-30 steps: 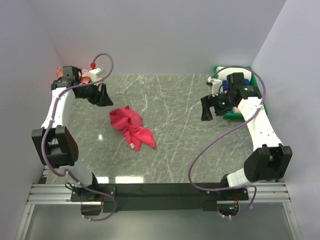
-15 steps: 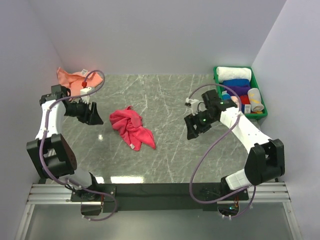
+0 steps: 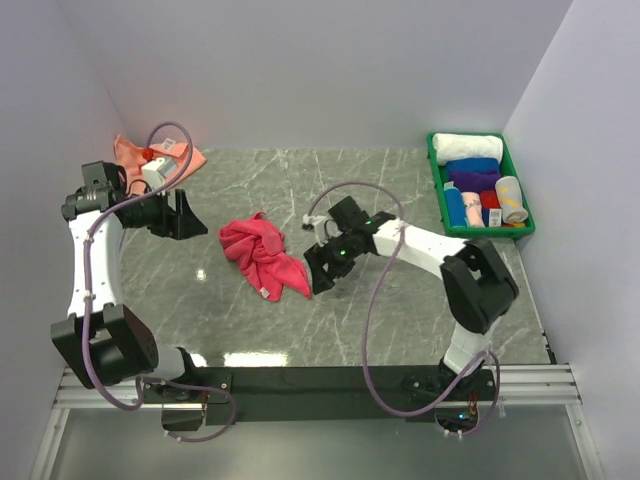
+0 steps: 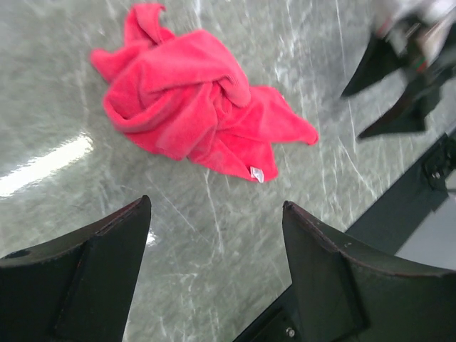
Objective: Roll the towels
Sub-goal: Flatten the towel
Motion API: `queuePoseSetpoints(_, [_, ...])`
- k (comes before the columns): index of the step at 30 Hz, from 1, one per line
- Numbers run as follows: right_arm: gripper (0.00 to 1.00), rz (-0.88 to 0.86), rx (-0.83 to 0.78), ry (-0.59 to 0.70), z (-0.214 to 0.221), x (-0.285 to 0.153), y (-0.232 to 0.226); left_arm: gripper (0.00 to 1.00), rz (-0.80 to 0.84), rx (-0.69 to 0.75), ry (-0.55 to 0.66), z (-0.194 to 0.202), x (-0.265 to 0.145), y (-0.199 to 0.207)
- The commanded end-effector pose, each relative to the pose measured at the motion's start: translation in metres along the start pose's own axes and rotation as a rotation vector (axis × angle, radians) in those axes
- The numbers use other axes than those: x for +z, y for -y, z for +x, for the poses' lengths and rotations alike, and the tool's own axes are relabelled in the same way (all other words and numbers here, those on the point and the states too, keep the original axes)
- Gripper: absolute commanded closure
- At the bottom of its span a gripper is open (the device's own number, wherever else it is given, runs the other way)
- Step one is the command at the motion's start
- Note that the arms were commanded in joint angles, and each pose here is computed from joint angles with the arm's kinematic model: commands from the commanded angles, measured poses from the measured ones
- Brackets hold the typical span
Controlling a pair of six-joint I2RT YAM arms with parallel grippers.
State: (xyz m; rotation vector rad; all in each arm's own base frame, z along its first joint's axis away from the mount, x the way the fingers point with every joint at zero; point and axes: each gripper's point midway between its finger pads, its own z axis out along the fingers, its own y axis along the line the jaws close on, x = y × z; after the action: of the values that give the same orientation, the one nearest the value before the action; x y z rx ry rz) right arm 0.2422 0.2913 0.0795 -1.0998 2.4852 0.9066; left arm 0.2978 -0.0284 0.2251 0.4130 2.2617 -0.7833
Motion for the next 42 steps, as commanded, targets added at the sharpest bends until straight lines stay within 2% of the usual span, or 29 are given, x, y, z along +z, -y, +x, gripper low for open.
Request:
queuePoseSetpoints(1, [0.21,-0.047,-0.041,0.071,-0.028,0.016,-0.020,0.20,-0.069,0.023,0.085,-0.028,-0.020,0.009])
queuePoseSetpoints(5, [0.21,-0.049,-0.049,0.020,-0.025,0.044,-0.017,0.21,-0.124,0.019,0.077,-0.024,-0.024,0.003])
queuePoseSetpoints(9, [0.25,-0.060,-0.036,-0.019,-0.023,0.061,-0.010,0.21,-0.152,0.035,0.095,-0.023,-0.029,0.008])
queuePoseSetpoints(12, [0.39,-0.104,-0.013,-0.060,-0.013,0.070,-0.013,0.21,-0.148,0.044,0.119,-0.025,-0.028,0.009])
queuePoseSetpoints(13, [0.51,-0.116,-0.003,-0.072,-0.010,0.072,-0.014,0.21,-0.147,0.039,0.122,-0.025,-0.027,0.008])
queuePoseSetpoints(15, [0.61,-0.162,0.011,-0.085,-0.003,0.074,-0.021,0.21,-0.140,0.048,0.131,-0.029,-0.024,0.006])
queuePoseSetpoints(17, [0.82,-0.186,0.011,-0.096,0.006,0.071,-0.026,0.22,-0.135,0.061,0.100,-0.029,-0.013,0.003])
queuePoseSetpoints(18, [0.97,-0.186,0.009,-0.103,0.008,0.068,-0.027,0.22,-0.131,0.078,0.081,-0.029,-0.005,-0.002])
queuePoseSetpoints(19, [1.00,-0.175,-0.011,-0.090,0.005,0.060,-0.029,0.23,-0.128,0.111,0.051,-0.029,0.006,0.003])
queuePoseSetpoints(24, [1.00,-0.126,-0.048,-0.042,0.007,0.011,-0.026,0.23,-0.098,0.203,-0.007,-0.037,0.065,0.016])
queuePoseSetpoints(26, [1.00,-0.120,-0.066,-0.047,0.013,0.001,-0.027,0.23,-0.067,0.271,-0.008,-0.043,0.094,0.034])
queuePoseSetpoints(32, [1.00,-0.146,-0.037,-0.096,0.042,0.001,-0.031,0.24,-0.026,0.342,-0.082,-0.041,0.160,0.054])
queuePoseSetpoints(38, [1.00,-0.139,-0.005,-0.104,0.054,-0.016,-0.019,0.26,-0.097,0.337,-0.184,-0.026,0.206,0.028])
queuePoseSetpoints(42, [1.00,-0.135,0.014,-0.124,0.068,-0.032,-0.013,0.33,-0.138,0.341,-0.310,0.011,0.230,0.007])
